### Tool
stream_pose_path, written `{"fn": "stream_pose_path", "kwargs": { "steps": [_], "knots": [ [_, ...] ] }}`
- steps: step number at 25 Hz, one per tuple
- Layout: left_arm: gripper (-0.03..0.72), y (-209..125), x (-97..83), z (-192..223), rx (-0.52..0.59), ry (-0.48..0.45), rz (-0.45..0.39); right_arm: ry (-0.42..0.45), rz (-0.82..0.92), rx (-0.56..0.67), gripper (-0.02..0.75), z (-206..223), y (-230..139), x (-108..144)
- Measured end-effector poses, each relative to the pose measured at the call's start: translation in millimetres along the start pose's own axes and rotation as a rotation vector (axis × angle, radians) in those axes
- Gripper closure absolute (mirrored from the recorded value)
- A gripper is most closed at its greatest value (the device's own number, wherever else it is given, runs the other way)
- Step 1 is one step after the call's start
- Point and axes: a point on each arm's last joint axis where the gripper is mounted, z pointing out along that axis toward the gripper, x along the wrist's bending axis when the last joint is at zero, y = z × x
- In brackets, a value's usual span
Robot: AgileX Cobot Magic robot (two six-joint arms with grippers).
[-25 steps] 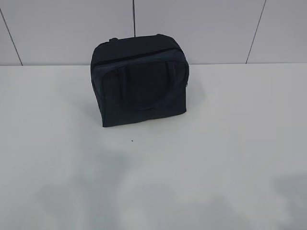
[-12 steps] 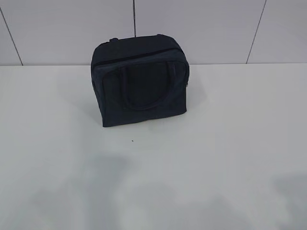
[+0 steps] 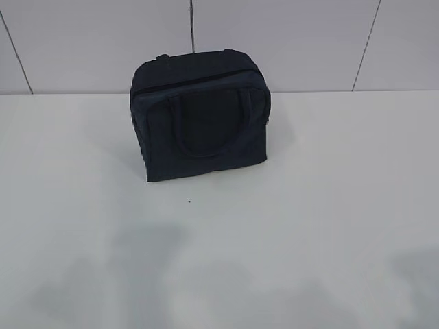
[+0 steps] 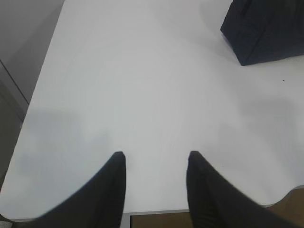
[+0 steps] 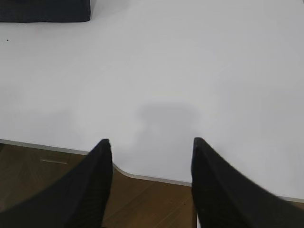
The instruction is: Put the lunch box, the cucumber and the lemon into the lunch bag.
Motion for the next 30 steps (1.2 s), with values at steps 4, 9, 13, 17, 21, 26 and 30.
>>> {"fn": "stream_pose_path", "kwargs": {
  "steps": [4,9,13,17,21,26,30],
  "knots": [
    [0.38,-0.1,-0.1,-0.2,-0.001,0.014,-0.007,0.0,0.0,0.0,0.327,0.0,0.0,0.0],
    [0.379,-0.5,-0.4,-0.9,-0.004,0.065,-0.035,0.0,0.0,0.0,0.327,0.0,0.0,0.0],
    [0.386,-0.6,-0.5,-1.0,-0.004,0.072,-0.04,0.0,0.0,0.0,0.327,0.0,0.0,0.0],
    [0.391,-0.6,-0.5,-1.0,-0.004,0.072,-0.04,0.0,0.0,0.0,0.327,0.0,0.0,0.0],
    [0.405,-0.6,-0.5,-1.0,-0.004,0.072,-0.04,0.0,0.0,0.0,0.327,0.0,0.0,0.0],
    [0.423,-0.6,-0.5,-1.0,-0.004,0.072,-0.04,0.0,0.0,0.0,0.327,0.0,0.0,0.0],
    [0.431,-0.6,-0.5,-1.0,-0.004,0.072,-0.04,0.0,0.0,0.0,0.327,0.0,0.0,0.0]
  ]
}}
